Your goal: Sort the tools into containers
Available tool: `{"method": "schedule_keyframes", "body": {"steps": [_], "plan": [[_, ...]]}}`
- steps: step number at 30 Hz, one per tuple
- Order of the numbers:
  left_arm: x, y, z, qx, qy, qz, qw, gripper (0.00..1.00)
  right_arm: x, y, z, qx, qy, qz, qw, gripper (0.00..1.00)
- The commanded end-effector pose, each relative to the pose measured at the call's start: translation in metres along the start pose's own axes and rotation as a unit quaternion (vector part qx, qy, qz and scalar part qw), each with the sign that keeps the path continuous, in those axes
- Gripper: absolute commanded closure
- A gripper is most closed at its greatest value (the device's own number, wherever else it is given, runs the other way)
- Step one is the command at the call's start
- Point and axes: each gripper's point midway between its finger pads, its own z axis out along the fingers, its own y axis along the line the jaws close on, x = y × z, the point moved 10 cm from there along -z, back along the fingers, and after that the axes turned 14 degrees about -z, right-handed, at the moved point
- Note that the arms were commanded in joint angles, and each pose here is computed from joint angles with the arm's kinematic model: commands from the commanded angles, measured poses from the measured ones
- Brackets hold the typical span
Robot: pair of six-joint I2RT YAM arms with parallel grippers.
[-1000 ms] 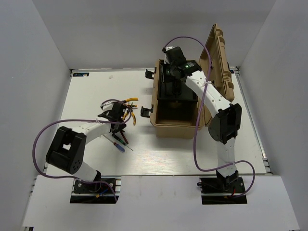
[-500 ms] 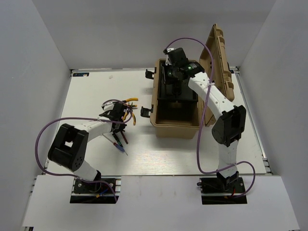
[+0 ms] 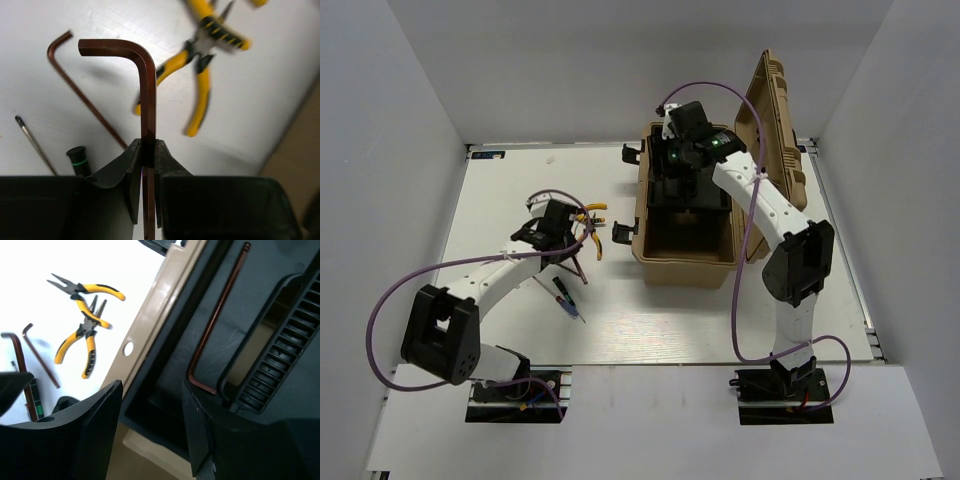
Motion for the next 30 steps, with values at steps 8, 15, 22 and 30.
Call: {"method": "schedule_keyframes", "body": {"steps": [8, 15, 22, 30], "plan": [[-0.061, -0.067, -0.070, 0.185, -0.061, 0.021, 0.981, 1.00, -0.023, 0.008, -0.047, -0.017, -0.073, -0.048, 0.996, 0.93], [-0.094, -0.143, -0.105, 0.408, -0.059, 0.094, 0.906, 1.00, -0.043, -0.022, -0.086, 0.166, -0.116, -0.070, 0.977, 1.00], [-0.083, -0.237, -0.086, 0.606, 0.046, 0.164, 0.777, 1.00, -0.043, -0.029, -0.111, 0.211, -0.137, -0.070, 0.965, 1.00], [-0.063, -0.288, -0.033, 0.587, 0.073, 0.177, 0.786, 1.00, -0.032, -0.026, -0.116, 0.201, -0.137, -0.069, 0.968, 1.00]]}}
